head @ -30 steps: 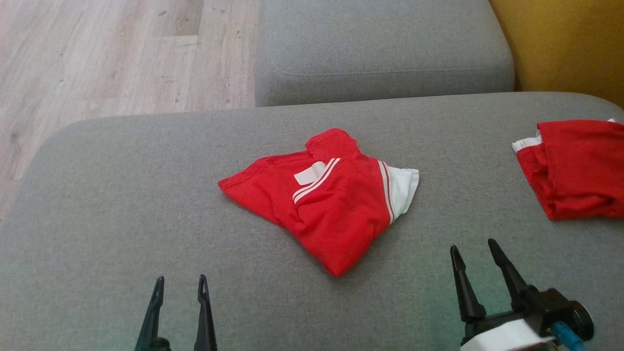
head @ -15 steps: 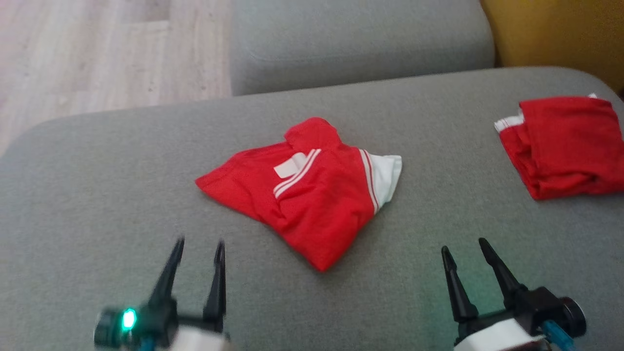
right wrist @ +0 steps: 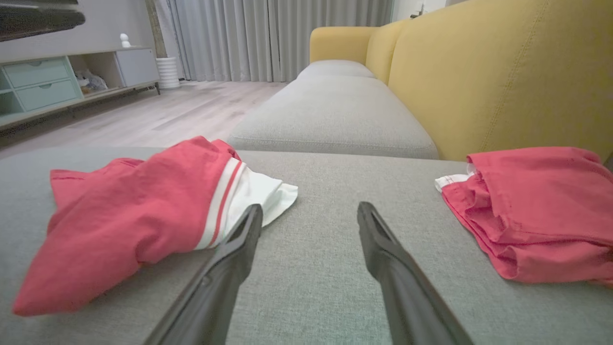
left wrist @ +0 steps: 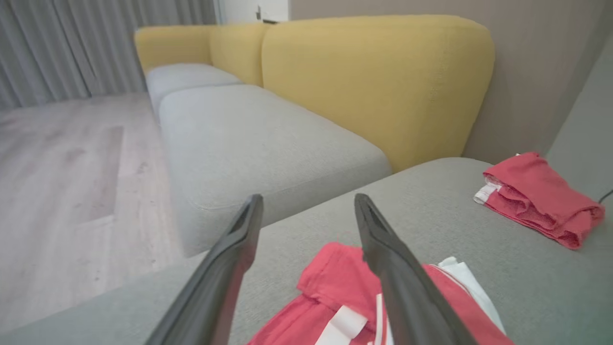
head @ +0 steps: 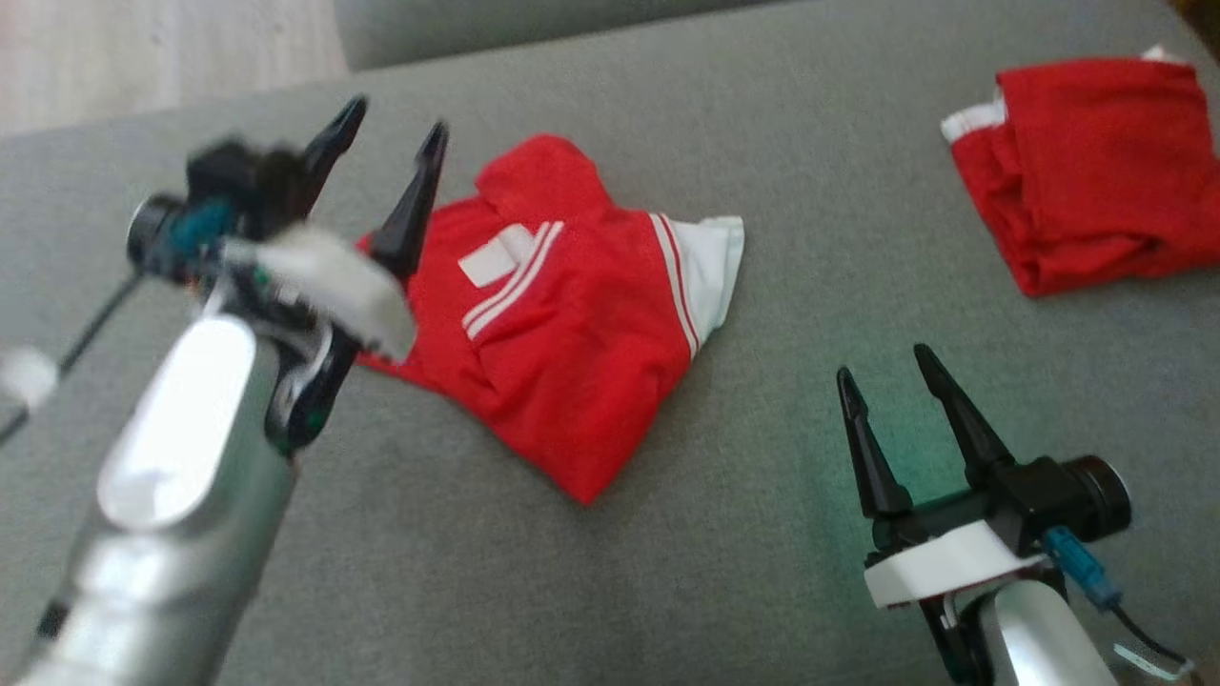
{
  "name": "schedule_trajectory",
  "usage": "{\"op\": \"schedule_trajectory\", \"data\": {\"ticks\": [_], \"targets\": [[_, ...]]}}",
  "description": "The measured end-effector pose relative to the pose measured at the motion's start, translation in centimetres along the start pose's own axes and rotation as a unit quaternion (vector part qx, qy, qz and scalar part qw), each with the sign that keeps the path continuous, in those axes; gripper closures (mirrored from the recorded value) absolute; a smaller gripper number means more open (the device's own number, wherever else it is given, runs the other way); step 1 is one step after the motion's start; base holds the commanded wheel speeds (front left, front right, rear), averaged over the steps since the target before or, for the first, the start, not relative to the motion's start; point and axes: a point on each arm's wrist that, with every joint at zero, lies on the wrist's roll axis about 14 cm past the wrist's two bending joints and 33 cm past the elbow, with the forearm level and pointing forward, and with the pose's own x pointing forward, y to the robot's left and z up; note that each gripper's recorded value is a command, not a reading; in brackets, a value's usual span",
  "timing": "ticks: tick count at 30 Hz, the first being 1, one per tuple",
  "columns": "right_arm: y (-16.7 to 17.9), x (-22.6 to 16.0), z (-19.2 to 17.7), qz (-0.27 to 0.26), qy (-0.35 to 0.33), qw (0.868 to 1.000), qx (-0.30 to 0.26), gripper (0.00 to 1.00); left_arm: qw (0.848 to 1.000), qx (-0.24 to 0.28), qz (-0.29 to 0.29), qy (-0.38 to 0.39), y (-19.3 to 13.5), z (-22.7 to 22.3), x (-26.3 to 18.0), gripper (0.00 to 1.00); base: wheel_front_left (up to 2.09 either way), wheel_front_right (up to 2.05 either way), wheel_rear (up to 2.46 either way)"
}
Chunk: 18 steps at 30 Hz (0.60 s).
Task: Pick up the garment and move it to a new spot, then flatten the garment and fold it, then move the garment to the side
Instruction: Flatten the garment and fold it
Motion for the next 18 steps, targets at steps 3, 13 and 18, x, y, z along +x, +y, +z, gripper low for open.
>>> {"op": "schedule_trajectory", "data": {"ticks": [3,13,18], "targets": [[-0.4,0.4,-1.0,-0.004,0.016,1.000,-0.002,0.00,0.996,-0.050,-0.048,0.061,-1.6,-1.7,2.2,0.00,0.00,0.00,0.00],[-2.7,0.6,-1.4,-0.038,0.024,0.999,-0.002,0.00,0.937,-0.161,-0.165,0.264,-6.3,-9.8,2.3,0.00,0.00,0.00,0.00],[-3.6,0.3,-1.4,-0.053,0.025,0.998,0.002,0.00,0.917,-0.183,-0.187,0.301,-7.1,-11.4,2.3,0.00,0.00,0.00,0.00]]}}
